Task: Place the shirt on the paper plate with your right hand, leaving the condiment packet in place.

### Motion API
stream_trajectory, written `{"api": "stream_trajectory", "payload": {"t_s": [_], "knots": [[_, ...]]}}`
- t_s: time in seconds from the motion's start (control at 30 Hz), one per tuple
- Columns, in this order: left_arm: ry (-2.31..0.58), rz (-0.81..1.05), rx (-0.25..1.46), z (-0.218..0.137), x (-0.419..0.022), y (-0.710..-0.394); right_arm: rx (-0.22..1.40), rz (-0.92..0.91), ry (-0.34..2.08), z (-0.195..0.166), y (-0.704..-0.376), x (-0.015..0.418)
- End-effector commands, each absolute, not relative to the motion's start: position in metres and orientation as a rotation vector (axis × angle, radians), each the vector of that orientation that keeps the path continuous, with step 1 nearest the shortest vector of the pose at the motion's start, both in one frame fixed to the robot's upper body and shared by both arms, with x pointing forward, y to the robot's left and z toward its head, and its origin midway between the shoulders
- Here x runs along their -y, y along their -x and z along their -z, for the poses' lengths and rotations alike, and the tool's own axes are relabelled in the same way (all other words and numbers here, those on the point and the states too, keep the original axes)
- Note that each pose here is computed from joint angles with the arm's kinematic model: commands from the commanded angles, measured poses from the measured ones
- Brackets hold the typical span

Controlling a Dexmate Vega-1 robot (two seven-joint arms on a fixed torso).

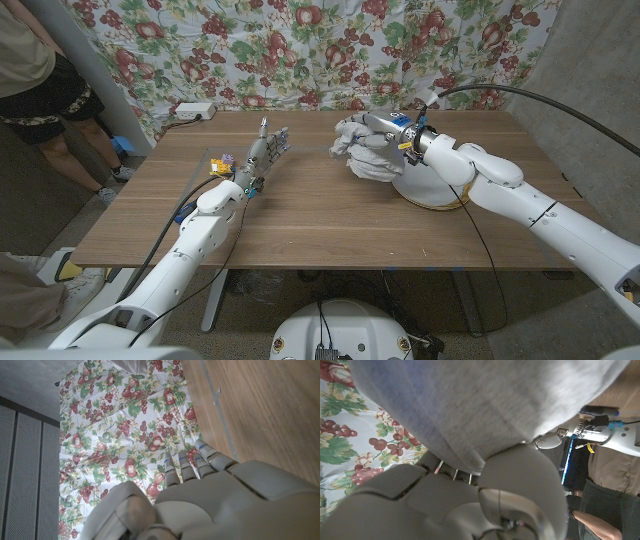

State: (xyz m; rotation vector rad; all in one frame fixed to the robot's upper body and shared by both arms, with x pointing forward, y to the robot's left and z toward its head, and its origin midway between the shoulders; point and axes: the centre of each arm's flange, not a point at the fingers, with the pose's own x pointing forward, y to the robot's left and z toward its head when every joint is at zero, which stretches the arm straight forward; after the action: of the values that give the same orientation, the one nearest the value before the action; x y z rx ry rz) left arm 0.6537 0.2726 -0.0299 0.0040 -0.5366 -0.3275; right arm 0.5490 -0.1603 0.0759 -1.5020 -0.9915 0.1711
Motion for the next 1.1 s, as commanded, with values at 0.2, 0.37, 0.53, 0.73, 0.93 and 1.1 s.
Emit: {"api": "stream_trajectory", "payload": {"t_s": [0.2,0.37,0.53,0.73,0.93,1.1], "knots": [[-0.006,0.335,0.539,0.029,-0.274,-0.654,0.978,-0.106,1.506,-0.085,-0.545,0.172],[-0.008,0.339,0.539,0.028,-0.273,-0.655,0.971,-0.080,1.512,-0.088,-0.544,0.178],[-0.009,0.343,0.539,0.027,-0.273,-0.656,0.967,-0.057,1.512,-0.092,-0.542,0.183],[-0.010,0.347,0.540,0.026,-0.272,-0.656,0.964,-0.033,1.508,-0.094,-0.540,0.188],[-0.011,0.344,0.540,0.026,-0.272,-0.656,0.950,-0.007,1.497,-0.094,-0.539,0.194],[-0.011,0.342,0.538,0.026,-0.272,-0.656,0.941,0.019,1.499,-0.096,-0.538,0.199]]}}
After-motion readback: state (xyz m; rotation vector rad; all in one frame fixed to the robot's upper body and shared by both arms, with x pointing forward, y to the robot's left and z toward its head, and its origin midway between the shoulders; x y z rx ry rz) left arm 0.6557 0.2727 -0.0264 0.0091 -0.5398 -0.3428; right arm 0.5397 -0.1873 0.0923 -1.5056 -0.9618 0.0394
